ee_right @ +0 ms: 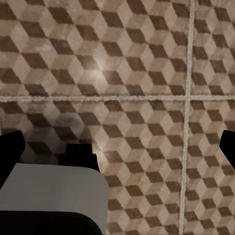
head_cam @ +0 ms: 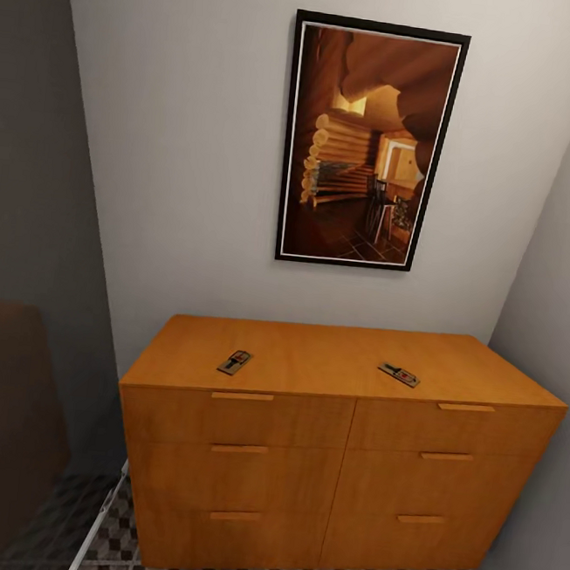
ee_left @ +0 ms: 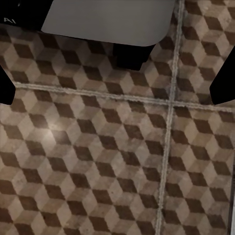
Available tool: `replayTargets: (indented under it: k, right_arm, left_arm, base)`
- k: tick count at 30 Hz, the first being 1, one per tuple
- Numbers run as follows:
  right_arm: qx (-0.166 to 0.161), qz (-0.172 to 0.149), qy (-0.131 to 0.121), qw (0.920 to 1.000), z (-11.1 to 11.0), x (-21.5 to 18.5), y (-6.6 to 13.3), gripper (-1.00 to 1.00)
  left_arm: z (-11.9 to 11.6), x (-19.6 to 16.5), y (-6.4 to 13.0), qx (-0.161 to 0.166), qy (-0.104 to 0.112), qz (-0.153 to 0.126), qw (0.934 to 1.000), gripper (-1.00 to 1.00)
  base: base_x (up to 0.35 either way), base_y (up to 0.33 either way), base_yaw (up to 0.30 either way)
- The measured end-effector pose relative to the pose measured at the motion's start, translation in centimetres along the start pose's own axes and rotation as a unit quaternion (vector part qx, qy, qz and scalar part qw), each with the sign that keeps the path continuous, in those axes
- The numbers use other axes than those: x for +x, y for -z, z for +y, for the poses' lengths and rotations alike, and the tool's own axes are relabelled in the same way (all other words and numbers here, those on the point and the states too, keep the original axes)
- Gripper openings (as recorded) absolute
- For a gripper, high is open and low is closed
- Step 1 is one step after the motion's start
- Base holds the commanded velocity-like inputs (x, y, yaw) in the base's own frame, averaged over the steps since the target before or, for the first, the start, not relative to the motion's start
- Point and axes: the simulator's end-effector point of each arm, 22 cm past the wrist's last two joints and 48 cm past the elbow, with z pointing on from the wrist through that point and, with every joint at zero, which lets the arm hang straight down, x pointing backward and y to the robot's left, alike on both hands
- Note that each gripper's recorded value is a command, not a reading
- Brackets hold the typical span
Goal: Take the four mousetraps from the cabinet in the bathroom and place them on the bathroom floor. Make sure all four end up on the same floor surface, and ensure that at least two of them are either under or directly next to the same bathroom sink.
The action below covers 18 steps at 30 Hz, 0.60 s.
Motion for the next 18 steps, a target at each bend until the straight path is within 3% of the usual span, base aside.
replayTargets:
  k: [14,18]
  right_arm:
    - [0.001,-0.003,0.006,1.0000,-0.3,-0.2,-0.1,1.00]
    - [0.005,-0.005,0.005,1.0000,-1.3,-0.7,-0.2,1.00]
  left_arm:
    - [0.1,-0.2,0.0,-0.009,0.000,-0.004,1.0000,1.00]
    - [0.0,-1.0,0.0,-0.009,-0.001,-0.011,0.9999,1.00]
  base:
    - [0.000,0.000,0.000]
    - [0.000,0.000,0.000]
